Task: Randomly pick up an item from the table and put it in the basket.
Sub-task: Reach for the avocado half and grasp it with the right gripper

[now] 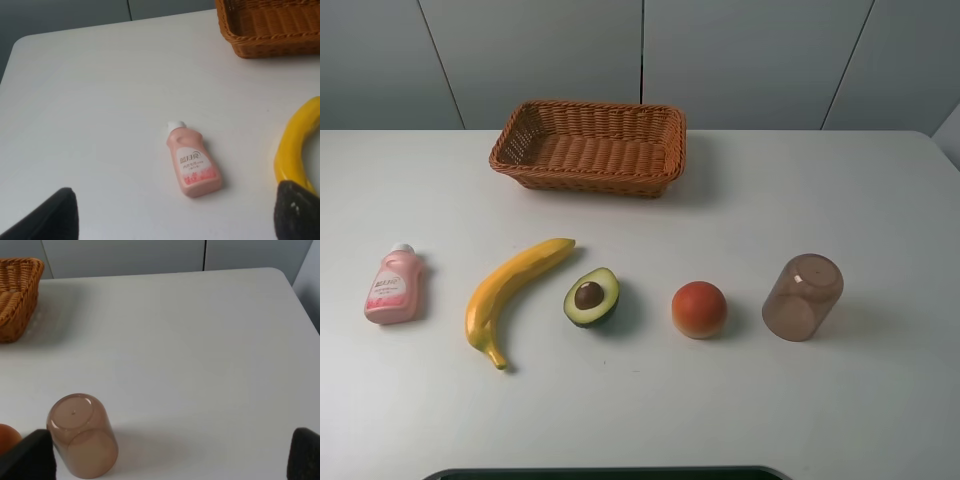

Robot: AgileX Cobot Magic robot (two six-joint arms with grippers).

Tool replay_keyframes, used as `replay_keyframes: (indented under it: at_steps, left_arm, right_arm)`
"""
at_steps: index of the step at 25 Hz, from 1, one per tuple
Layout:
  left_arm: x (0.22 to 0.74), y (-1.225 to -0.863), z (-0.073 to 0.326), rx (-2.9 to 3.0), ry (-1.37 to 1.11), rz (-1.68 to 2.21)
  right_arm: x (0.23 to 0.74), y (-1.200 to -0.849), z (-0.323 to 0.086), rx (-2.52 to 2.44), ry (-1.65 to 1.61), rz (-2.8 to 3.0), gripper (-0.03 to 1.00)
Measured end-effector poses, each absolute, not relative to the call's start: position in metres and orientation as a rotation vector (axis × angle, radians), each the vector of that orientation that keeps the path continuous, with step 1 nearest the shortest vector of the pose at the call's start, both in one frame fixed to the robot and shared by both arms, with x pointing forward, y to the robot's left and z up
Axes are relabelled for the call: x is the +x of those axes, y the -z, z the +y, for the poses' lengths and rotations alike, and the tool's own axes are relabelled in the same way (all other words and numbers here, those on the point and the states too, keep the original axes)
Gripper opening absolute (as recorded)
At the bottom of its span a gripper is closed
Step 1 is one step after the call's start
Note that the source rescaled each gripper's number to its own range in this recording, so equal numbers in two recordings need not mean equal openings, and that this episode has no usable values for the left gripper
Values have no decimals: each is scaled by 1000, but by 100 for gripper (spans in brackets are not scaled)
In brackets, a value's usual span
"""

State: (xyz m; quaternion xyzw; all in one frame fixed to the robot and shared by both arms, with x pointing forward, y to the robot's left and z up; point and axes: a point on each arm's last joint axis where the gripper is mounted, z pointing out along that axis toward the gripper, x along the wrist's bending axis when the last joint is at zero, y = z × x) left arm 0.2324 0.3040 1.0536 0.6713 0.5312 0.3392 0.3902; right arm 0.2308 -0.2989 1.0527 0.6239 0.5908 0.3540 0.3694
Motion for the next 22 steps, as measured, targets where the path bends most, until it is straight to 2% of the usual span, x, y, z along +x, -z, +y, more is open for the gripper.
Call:
replay_keyframes:
  at_steps: [22]
  left_arm:
    - [232, -1054, 304, 1706, -862, 1350]
  right_arm:
    - [231, -1053, -299, 1601, -908, 1516, 100]
